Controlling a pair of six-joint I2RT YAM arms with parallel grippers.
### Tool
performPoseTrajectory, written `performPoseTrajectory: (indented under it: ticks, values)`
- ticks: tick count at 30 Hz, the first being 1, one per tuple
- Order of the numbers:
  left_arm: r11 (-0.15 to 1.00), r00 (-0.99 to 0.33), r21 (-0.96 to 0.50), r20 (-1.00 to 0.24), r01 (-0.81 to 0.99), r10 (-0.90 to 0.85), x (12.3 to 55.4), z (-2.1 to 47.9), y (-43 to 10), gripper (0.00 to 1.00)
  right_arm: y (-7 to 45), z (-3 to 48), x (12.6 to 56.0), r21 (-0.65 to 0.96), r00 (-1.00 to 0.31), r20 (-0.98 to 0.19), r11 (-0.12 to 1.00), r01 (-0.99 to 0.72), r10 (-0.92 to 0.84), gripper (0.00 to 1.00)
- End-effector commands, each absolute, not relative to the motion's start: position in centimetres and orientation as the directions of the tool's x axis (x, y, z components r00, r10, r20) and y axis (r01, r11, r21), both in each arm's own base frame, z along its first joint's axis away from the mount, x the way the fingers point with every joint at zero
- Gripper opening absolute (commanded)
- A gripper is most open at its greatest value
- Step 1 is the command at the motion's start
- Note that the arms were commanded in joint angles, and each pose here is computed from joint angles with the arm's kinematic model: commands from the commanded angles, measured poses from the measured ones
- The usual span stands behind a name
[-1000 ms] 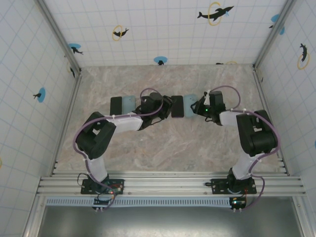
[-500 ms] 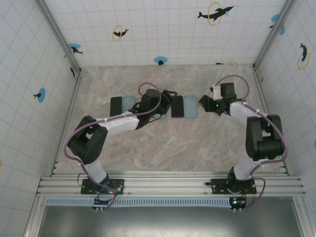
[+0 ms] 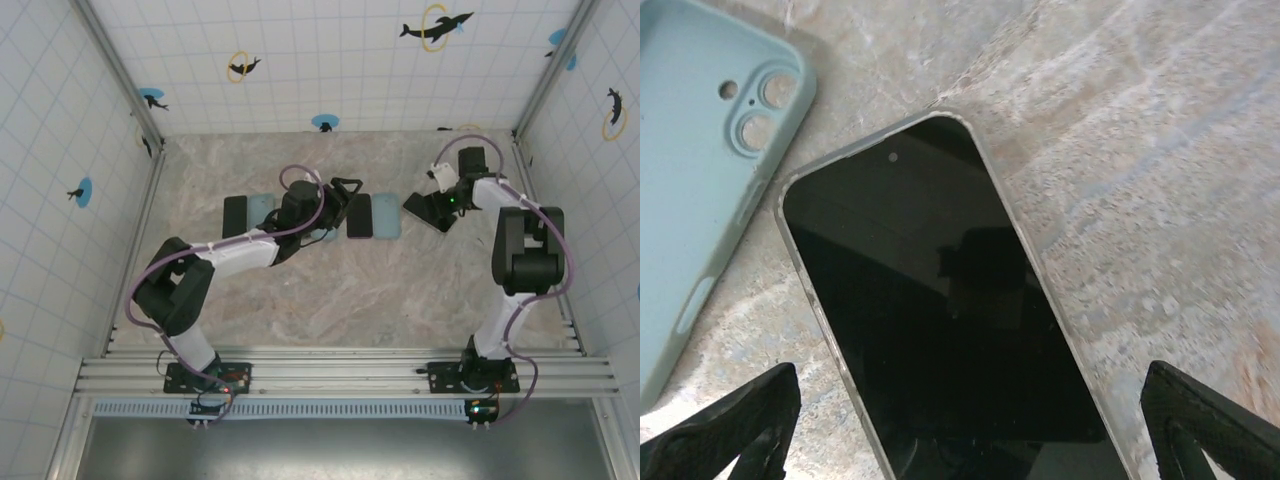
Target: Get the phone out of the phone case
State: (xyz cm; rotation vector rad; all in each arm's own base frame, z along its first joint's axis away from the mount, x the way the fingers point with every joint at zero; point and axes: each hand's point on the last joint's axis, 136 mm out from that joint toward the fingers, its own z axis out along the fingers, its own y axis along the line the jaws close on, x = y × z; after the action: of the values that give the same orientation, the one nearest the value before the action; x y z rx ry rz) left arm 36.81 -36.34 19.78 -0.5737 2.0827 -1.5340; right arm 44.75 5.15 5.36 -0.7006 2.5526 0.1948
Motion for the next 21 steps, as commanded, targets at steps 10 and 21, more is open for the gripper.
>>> performPoseTrajectory:
  ticks: [10, 21]
  values:
    - [0.247, -0.816, -0.969, -0.145, 0.002, -0.56, 35.6, 20.9, -36.0, 0.78, 5.1, 2.5, 43.4, 0.035, -0.693, -0.351, 0.731, -0.681, -0.629, 0.93]
    - [0.249, -0.828, -0.969, -0.138, -0.001, -0.543, 35.3, 20.4, -36.2, 0.78, 5.1, 0.4, 42.2, 0.056, -0.665, -0.288, 0.681, -0.73, -0.689, 0.93]
